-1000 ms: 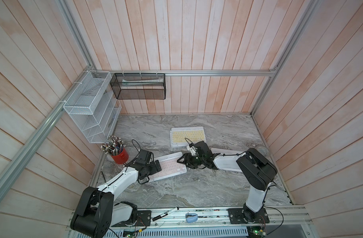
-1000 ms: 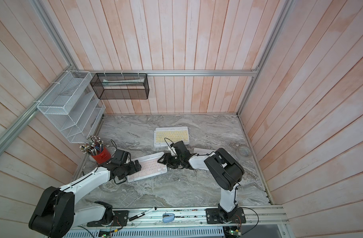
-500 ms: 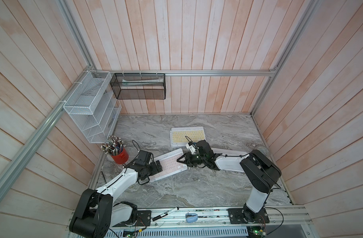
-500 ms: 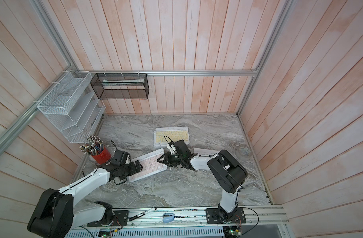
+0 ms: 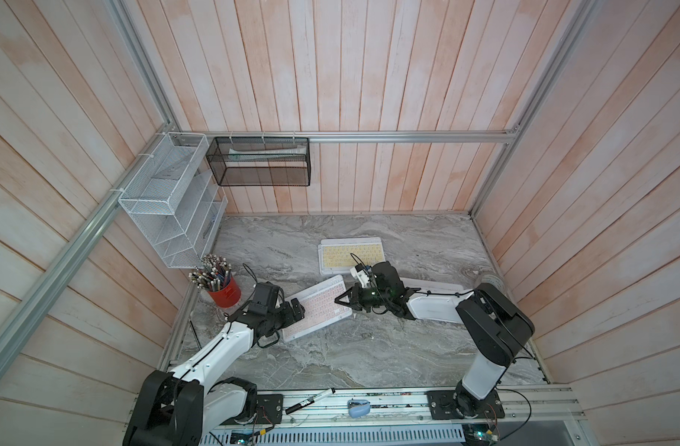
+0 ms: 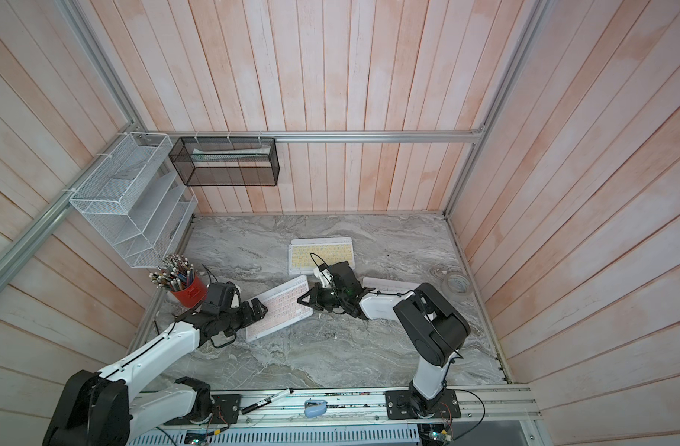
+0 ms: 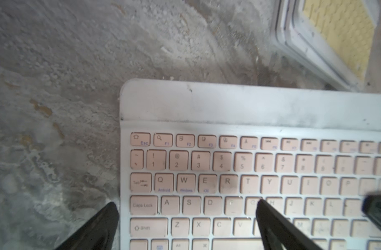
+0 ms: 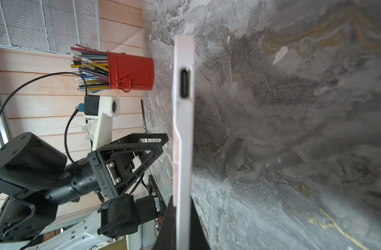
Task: Stack the numeric keypads
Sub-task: Pick up the numeric keypad from the center of the board.
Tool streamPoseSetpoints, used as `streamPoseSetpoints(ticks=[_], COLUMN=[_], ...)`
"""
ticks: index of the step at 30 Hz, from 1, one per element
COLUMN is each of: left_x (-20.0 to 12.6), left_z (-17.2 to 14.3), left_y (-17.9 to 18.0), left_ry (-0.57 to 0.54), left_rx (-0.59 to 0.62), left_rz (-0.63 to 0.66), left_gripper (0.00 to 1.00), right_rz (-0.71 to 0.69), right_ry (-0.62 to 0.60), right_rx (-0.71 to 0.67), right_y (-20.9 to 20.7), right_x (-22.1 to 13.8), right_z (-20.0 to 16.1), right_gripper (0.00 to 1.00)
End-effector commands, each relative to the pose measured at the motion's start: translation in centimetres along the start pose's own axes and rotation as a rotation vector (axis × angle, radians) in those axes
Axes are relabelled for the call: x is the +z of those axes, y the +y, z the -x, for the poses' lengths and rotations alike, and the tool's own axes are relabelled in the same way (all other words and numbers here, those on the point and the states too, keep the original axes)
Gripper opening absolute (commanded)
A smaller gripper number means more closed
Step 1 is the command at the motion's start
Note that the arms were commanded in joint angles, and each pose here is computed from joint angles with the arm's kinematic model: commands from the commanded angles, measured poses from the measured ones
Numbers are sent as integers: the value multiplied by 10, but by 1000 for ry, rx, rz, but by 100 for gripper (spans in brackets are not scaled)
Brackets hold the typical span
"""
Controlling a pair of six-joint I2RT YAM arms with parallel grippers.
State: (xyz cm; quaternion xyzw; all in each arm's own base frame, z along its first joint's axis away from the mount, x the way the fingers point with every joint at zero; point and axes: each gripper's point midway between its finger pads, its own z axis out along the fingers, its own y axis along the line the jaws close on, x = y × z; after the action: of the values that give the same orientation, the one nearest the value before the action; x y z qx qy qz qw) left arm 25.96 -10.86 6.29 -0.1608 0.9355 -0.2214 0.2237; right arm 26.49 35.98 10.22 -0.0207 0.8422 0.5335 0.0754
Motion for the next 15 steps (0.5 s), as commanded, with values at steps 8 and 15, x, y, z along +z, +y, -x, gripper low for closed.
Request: streamPoseSetpoints(ticks=[8,15], left_x=[-40,-45], left_z=[68,91], left_y=[-83,-131], left_ry=[-161,-166], left_rx=[50,49], left_rz=[-275,-469], left_gripper=[100,100], right_rz=[94,165], right_ry=[-156,-256], right_rx=[-43,-62], right_y=[38,63], right_x=[-81,-130], right_z=[38,67], right_gripper=[0,0])
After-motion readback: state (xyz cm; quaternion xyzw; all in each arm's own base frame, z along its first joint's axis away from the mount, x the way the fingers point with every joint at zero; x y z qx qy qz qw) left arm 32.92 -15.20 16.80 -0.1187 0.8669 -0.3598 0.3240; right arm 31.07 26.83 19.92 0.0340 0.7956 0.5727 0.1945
